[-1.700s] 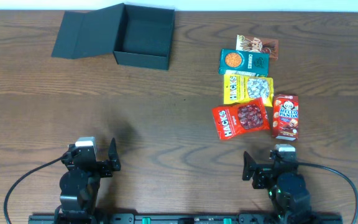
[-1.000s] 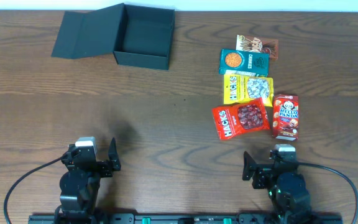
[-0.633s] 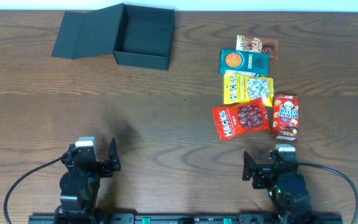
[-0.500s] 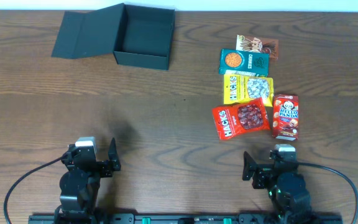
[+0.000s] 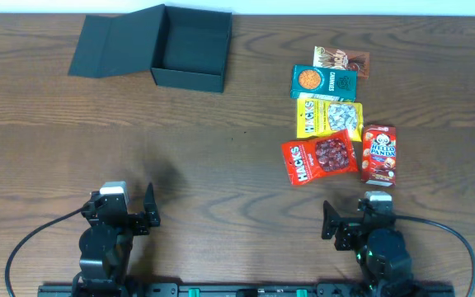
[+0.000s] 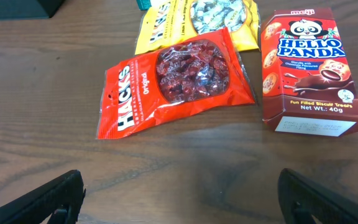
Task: Pack container
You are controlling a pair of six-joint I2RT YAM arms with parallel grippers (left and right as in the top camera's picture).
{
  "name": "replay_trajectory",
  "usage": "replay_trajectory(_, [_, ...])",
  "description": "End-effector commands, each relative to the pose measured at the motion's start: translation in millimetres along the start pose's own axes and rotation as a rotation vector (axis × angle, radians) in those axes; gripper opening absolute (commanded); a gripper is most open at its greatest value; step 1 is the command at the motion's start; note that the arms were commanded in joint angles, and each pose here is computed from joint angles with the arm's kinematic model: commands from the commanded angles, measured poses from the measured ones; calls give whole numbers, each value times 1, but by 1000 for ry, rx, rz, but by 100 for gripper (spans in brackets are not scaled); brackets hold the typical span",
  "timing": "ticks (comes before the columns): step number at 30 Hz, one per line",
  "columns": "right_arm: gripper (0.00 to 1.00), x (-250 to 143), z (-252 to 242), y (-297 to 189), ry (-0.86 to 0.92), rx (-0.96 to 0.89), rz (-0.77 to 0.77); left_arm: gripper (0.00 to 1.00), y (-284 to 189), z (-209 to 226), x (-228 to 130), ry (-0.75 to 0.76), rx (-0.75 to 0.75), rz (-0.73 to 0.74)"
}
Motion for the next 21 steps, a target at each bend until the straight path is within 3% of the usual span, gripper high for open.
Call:
replay_trajectory(1, [99,-3,-1,2,-1,-4,2,95,3,-1,-6,-14,-12,10])
replay_trajectory(7, [99,-3,-1,2,0,-4,2,95,1,-17,-6,-166,-205,32])
replay_trajectory(21, [99,-3,-1,2,-1,-3,2,95,-9,-42,0,-262,-545,53])
Point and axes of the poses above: each gripper's point midway between its finger pads, its own y axis out along the fingers, its own z axis along the line the jaws close on, x = y × z, the point moved 9 cm from there along -y, back along the fingers, and after that the axes turned 5 degrees about y, right-handed, at the moved point
